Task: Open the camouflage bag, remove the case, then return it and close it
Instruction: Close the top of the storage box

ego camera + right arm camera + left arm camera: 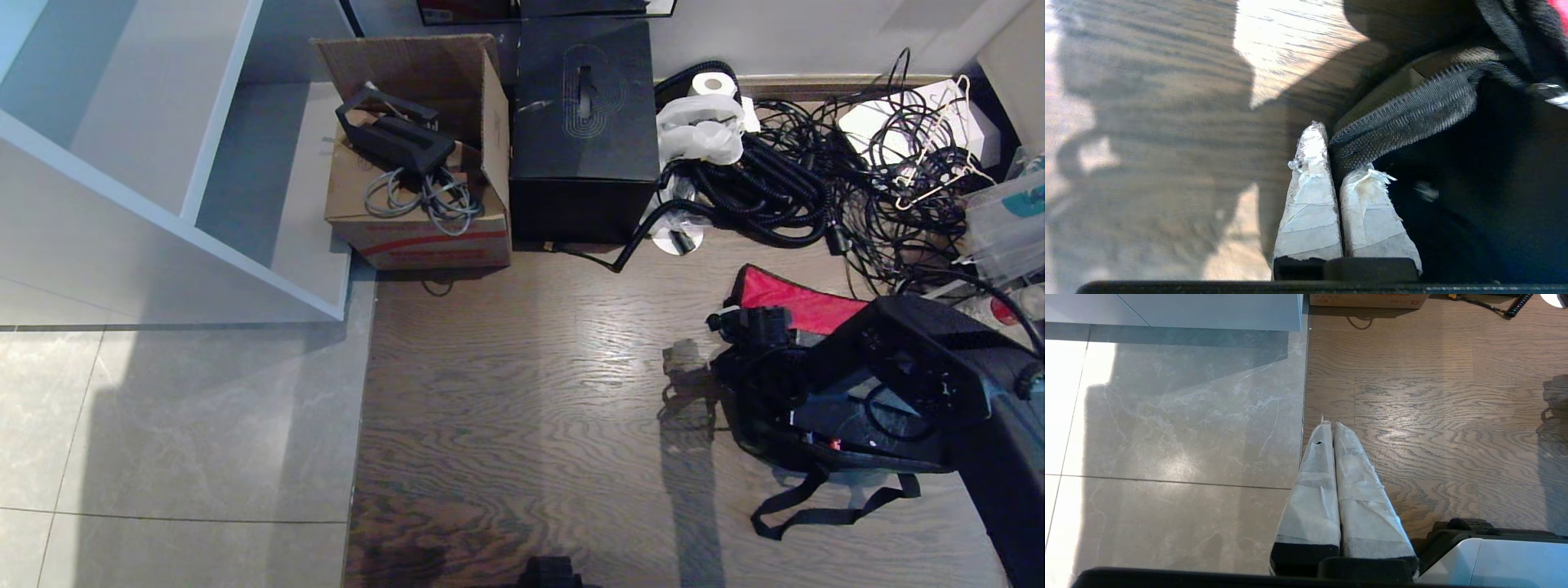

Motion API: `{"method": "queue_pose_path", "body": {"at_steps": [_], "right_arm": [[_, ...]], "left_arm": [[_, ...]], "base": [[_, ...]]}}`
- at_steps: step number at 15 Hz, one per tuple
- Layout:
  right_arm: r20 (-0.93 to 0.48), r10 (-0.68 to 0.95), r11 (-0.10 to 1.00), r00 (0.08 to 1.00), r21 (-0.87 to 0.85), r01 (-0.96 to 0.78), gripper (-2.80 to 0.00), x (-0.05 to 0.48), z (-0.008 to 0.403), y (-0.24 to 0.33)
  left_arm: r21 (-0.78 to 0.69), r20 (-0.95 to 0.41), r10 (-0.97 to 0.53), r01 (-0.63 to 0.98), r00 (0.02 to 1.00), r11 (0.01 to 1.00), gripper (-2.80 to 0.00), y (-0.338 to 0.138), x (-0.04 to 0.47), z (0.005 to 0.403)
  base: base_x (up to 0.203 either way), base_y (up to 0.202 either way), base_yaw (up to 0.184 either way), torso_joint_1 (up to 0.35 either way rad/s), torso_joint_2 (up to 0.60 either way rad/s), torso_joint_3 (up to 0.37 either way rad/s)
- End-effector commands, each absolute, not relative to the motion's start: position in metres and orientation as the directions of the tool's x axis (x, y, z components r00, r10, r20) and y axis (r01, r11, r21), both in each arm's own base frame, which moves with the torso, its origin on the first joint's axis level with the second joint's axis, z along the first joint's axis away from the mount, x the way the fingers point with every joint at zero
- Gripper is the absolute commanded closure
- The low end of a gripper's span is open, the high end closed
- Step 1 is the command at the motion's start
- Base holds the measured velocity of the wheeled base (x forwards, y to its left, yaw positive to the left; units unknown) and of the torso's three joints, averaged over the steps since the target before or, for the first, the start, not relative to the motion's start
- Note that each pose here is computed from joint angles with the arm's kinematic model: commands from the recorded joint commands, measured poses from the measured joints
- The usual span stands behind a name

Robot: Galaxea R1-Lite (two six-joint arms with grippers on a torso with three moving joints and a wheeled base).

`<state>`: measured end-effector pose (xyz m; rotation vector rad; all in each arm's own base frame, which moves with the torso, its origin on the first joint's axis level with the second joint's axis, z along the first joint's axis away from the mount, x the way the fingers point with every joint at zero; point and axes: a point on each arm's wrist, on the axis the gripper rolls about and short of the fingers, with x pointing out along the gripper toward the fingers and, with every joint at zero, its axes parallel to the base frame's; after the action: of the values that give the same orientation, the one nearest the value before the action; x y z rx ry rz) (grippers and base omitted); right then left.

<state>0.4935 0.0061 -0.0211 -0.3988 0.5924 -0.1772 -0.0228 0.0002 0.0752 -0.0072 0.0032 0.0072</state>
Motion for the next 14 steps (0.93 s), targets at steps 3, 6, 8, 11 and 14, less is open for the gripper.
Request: {"method": "queue_pose_path", "body": {"at_steps": [3,6,8,11,14], "right_arm": [[-0.448,-0.221,0.887,0.866,-0.462,-0.013,0.00,0.463,0.056,0.006],[-0.496,-0.149,0.871,0.856,-0.476,-0.124,0.00,0.428,0.087,0.002],[-0.591,-0.095,0.868,0.801,-0.442,-0.224,0.00,0.413,0.085,0.002],[-0.600,-0.093,0.870,0.795,-0.437,-0.228,0.00,0.403,0.092,0.000],[-0.605,-0.062,0.885,0.794,-0.401,-0.236,0.00,0.395,0.096,0.007]], "left_arm": [[-0.008,-0.003,0.008,-0.008,1.000,1.000,0.00,0.000,-0.023,0.075],[-0.008,-0.003,0.008,-0.008,1.000,1.000,0.00,0.000,-0.023,0.075],[-0.008,-0.003,0.008,-0.008,1.000,1.000,0.00,0.000,-0.023,0.075],[-0.008,-0.003,0.008,-0.008,1.000,1.000,0.00,0.000,-0.023,0.075],[-0.008,-0.003,0.008,-0.008,1.000,1.000,0.00,0.000,-0.023,0.075]], "base": [[0.000,0.000,0.000,0.000,0.00,0.000],[0.000,0.000,0.000,0.000,0.00,0.000],[0.000,0.000,0.000,0.000,0.00,0.000],[0.000,0.000,0.000,0.000,0.00,0.000],[0.000,0.000,0.000,0.000,0.00,0.000]]}}
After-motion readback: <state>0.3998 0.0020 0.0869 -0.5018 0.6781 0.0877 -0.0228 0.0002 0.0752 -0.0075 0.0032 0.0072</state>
